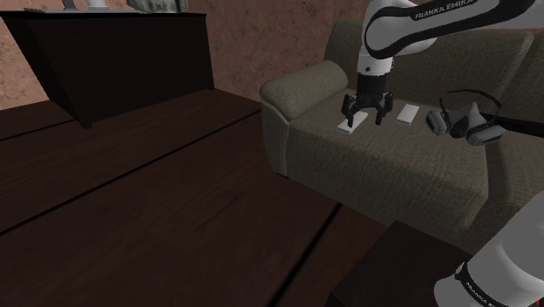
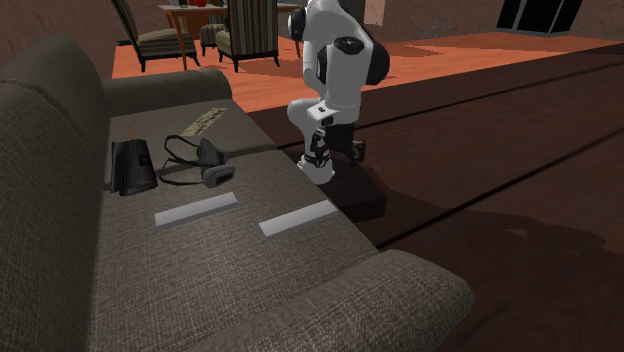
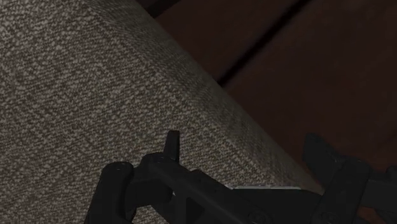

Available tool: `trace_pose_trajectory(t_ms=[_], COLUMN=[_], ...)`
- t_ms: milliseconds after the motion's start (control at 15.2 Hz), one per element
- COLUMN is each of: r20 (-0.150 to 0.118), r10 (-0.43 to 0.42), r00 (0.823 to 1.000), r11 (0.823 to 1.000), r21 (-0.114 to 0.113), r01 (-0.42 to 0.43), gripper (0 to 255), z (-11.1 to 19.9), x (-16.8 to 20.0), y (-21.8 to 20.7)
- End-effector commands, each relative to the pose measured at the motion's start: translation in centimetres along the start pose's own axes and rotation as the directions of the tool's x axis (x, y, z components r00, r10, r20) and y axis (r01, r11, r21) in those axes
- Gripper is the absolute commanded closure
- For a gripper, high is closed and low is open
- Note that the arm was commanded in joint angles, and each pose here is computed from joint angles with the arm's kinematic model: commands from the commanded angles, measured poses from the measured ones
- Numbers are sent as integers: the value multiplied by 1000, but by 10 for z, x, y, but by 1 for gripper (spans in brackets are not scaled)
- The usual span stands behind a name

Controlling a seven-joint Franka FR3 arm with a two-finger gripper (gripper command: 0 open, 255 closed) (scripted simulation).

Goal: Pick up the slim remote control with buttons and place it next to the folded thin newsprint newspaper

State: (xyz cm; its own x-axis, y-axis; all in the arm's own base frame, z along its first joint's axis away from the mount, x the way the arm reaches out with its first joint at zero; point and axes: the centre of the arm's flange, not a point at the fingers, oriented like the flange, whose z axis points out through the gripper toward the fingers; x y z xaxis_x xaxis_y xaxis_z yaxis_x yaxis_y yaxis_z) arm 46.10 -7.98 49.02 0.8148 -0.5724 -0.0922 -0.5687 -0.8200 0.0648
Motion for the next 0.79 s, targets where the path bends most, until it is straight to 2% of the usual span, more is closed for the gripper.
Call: trace_pose_trajectory(t_ms=[0, 132, 330, 528, 726], r20=[-13, -24, -38, -51, -61], r10=[81, 158, 272, 383, 488], r00=[997, 987, 961, 922, 871], r11=[997, 987, 962, 923, 872], r21=[10, 20, 37, 56, 75], r01=[-81, -158, -271, -380, -484], gripper=[0, 0, 0, 0, 0], z=[1, 4, 7, 11, 13], x=[24, 48, 84, 118, 150], y=[3, 8, 17, 31, 49])
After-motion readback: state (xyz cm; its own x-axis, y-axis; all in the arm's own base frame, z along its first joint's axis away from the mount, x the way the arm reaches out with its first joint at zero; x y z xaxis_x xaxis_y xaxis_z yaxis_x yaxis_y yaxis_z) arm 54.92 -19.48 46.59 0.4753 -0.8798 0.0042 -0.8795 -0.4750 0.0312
